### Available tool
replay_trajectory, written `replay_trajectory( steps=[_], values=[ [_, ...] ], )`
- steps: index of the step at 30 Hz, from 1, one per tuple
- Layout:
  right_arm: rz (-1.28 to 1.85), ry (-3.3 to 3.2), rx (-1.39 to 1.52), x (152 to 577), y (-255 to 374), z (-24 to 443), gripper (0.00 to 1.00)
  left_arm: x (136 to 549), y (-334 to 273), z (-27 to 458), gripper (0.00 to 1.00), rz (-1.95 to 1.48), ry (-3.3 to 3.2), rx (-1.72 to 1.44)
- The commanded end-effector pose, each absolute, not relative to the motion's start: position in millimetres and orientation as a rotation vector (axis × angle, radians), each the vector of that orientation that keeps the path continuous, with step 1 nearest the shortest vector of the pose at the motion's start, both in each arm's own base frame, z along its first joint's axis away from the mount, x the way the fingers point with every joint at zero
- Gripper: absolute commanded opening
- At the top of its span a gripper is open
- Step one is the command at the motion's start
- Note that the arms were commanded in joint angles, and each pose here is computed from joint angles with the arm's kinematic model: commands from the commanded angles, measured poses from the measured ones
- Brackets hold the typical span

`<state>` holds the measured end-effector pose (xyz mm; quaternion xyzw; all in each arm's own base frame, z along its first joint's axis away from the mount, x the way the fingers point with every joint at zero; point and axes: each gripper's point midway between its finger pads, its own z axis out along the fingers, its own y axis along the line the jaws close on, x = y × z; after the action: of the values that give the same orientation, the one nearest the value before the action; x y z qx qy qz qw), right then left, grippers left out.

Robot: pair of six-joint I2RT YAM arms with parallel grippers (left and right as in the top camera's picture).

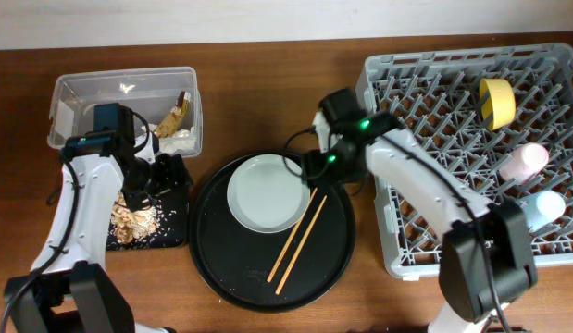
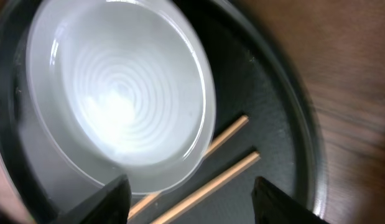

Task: Sort waste into correct bins and load items into the dishwasher rack
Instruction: 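Release the yellow bowl in the rack and return the right gripper, then grasp the rim of the white plate with the right gripper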

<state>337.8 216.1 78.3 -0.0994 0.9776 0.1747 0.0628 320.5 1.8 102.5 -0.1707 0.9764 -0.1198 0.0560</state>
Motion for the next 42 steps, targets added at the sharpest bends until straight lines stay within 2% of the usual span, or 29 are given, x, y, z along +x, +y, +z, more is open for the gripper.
replay_trajectory(
  steps=[1,6,11,13,16,35,38,42],
  values=[
    [0.402,2.984,-0.256,329.9,222.5,45.6,0.63,320.6,2.8,108.5,0.84,-0.364,2.942,-0.528],
    [0.231,2.946,-0.323,334.3,230.0,20.6,0.55,320.6,2.9,108.5,0.84,-0.363,2.942,-0.528],
    [0.191,2.943,-0.261,338.6,231.5,9.9,0.35,320.6,2.8,108.5,0.84,-0.364,2.942,-0.528],
    [0.186,2.946,-0.234,338.9,230.6,9.3,0.23,320.6,2.8,108.5,0.84,-0.364,2.942,-0.528],
    [0.19,2.949,-0.194,339.1,230.7,9.3,0.12,320.7,2.9,108.5,0.84,-0.363,2.942,-0.528],
    [0.182,3.012,-0.184,329.0,228.8,-7.9,0.14,320.7,2.8,108.5,0.84,-0.364,2.942,-0.528],
    [0.192,2.997,-0.183,332.4,230.4,-5.8,0.04,320.6,2.8,108.5,0.84,-0.364,2.942,-0.528],
    [0.193,2.941,-0.129,352.5,222.0,20.8,0.04,320.6,2.8,108.5,0.84,-0.364,2.942,-0.528]
  ],
)
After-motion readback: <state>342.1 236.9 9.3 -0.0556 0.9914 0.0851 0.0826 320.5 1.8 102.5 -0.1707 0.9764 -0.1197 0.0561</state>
